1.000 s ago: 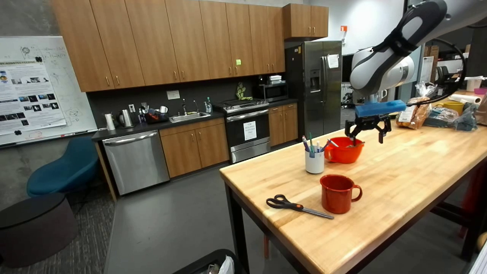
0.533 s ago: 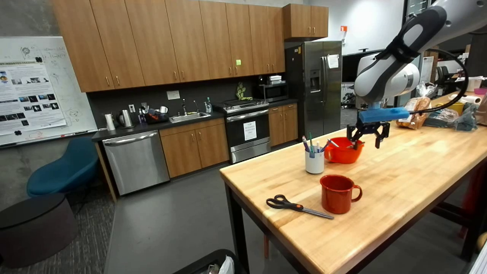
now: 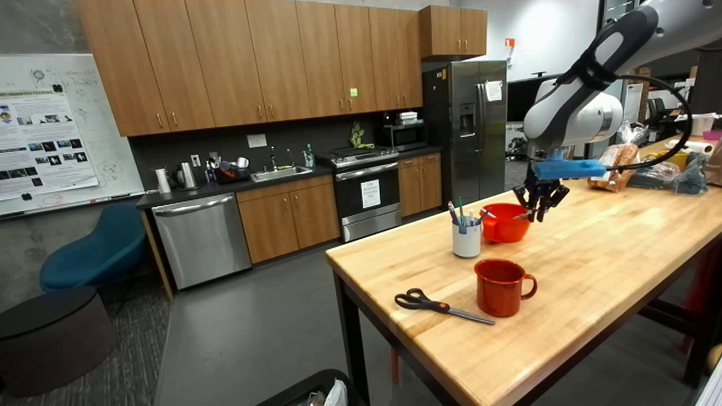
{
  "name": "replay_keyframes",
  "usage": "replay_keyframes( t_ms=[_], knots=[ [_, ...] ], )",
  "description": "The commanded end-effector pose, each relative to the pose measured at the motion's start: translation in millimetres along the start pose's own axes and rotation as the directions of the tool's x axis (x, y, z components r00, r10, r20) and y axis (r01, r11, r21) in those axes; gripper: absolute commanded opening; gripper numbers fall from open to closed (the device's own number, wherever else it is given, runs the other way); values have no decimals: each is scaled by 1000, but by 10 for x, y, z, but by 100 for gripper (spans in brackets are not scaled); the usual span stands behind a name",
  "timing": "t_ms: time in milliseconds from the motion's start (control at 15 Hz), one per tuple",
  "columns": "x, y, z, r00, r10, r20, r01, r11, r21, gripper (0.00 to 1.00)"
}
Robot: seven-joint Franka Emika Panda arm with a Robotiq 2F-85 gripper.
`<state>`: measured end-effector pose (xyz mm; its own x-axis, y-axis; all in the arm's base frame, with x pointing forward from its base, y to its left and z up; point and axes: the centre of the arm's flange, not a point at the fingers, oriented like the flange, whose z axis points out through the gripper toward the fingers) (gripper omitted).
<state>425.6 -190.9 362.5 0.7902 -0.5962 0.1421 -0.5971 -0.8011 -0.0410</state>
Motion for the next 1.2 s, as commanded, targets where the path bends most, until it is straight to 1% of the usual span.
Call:
replay_keyframes(
  t_ms=[0, 200, 400, 533, 800, 1000, 1133],
  knots=[
    [-27, 33, -41, 999, -31, -11, 31, 999, 31, 0],
    [-34, 17, -155, 999, -47, -12, 47, 997, 61, 2],
    [-39, -9, -350, 998, -55, -31, 58, 993, 99, 2],
    [-16, -27, -524, 998, -43, -38, 47, 995, 92, 2],
    [22, -55, -865, 1000, -11, 7, 10, 999, 51, 2],
    [30, -139, -1102, 999, 2, 53, -4, 999, 51, 2],
    [23, -222, -1252, 998, 7, 62, -10, 999, 53, 2]
  ],
)
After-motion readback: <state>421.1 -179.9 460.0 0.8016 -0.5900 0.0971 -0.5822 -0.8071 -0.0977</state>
